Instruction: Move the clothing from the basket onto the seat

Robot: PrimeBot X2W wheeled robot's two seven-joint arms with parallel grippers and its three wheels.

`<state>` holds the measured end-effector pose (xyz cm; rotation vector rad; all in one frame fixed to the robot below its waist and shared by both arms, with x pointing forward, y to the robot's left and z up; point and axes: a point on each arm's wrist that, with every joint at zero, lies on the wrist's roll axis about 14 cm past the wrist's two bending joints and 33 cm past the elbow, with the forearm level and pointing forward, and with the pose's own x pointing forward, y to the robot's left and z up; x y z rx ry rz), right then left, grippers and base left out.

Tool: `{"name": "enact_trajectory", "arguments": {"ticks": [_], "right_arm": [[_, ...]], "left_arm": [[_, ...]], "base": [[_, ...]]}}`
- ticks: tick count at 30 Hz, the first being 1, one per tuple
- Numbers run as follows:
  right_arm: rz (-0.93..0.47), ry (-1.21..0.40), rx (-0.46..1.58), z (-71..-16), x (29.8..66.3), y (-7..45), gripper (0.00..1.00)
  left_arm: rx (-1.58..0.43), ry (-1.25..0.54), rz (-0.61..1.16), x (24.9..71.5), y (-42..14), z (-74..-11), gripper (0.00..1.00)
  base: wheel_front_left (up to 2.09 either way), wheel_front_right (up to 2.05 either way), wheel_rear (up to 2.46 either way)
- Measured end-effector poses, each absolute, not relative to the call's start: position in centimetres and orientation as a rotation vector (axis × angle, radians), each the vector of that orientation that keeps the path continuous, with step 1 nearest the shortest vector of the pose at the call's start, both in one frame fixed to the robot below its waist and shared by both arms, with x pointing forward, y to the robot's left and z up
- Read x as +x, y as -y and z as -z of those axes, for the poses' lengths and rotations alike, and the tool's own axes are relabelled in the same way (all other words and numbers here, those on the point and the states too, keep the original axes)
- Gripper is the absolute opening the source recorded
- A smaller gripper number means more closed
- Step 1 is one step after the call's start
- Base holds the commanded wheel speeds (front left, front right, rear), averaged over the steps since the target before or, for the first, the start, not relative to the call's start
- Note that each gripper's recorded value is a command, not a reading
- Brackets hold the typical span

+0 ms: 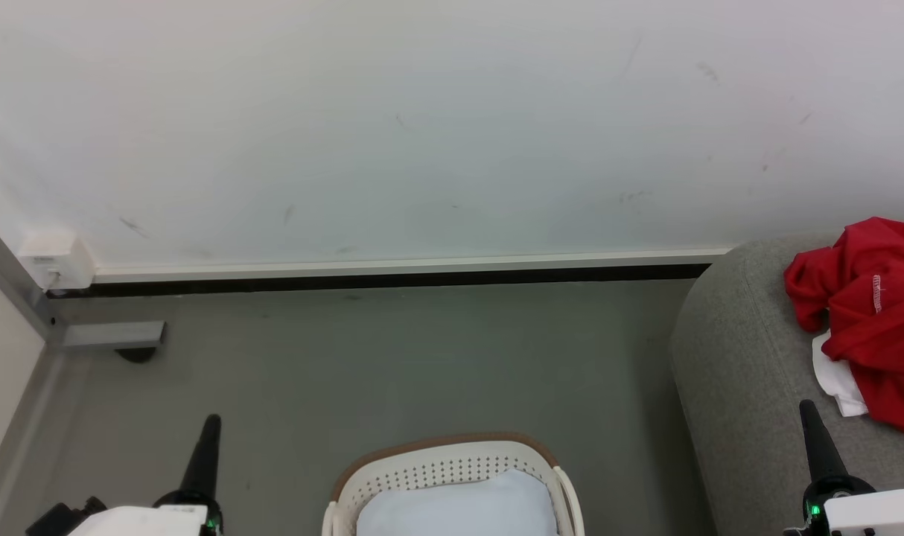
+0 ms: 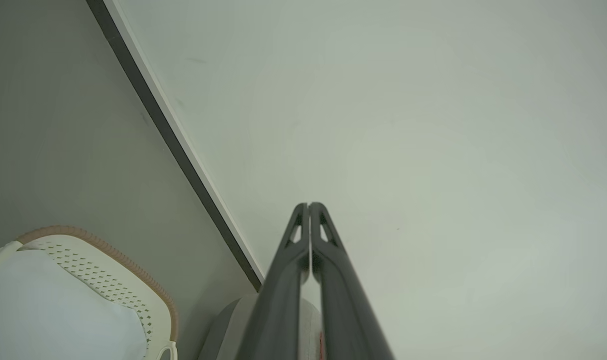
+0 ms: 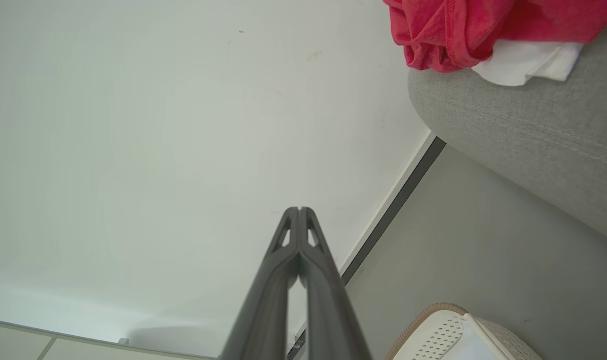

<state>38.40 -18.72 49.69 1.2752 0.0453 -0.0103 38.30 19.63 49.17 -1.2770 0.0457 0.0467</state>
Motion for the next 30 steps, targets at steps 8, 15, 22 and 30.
{"name": "enact_trajectory", "arguments": {"ticks": [8, 15, 22, 30], "right_arm": [[0.012, -0.042, 1.338, -49.77, 38.46, 18.96, 0.00], [0.016, -0.034, 1.393, -49.86, 38.51, 19.27, 0.00], [0.015, -0.029, 1.445, -49.98, 38.57, 19.48, 0.00], [0.014, -0.021, 1.497, -50.09, 38.62, 19.70, 0.00]], "left_arm": [[-1.342, -0.042, -0.042, 38.40, -19.66, -49.36, 0.00], [-1.392, -0.032, -0.035, 38.56, -19.72, -49.67, 0.00], [-1.438, -0.032, -0.028, 38.61, -19.70, -49.79, 0.00], [-1.495, -0.026, -0.021, 38.66, -19.78, -49.98, 0.00]], "base": [[0.00, 0.00, 0.00], [0.00, 0.00, 0.00], [0.00, 0.00, 0.00], [0.00, 0.00, 0.00]]}}
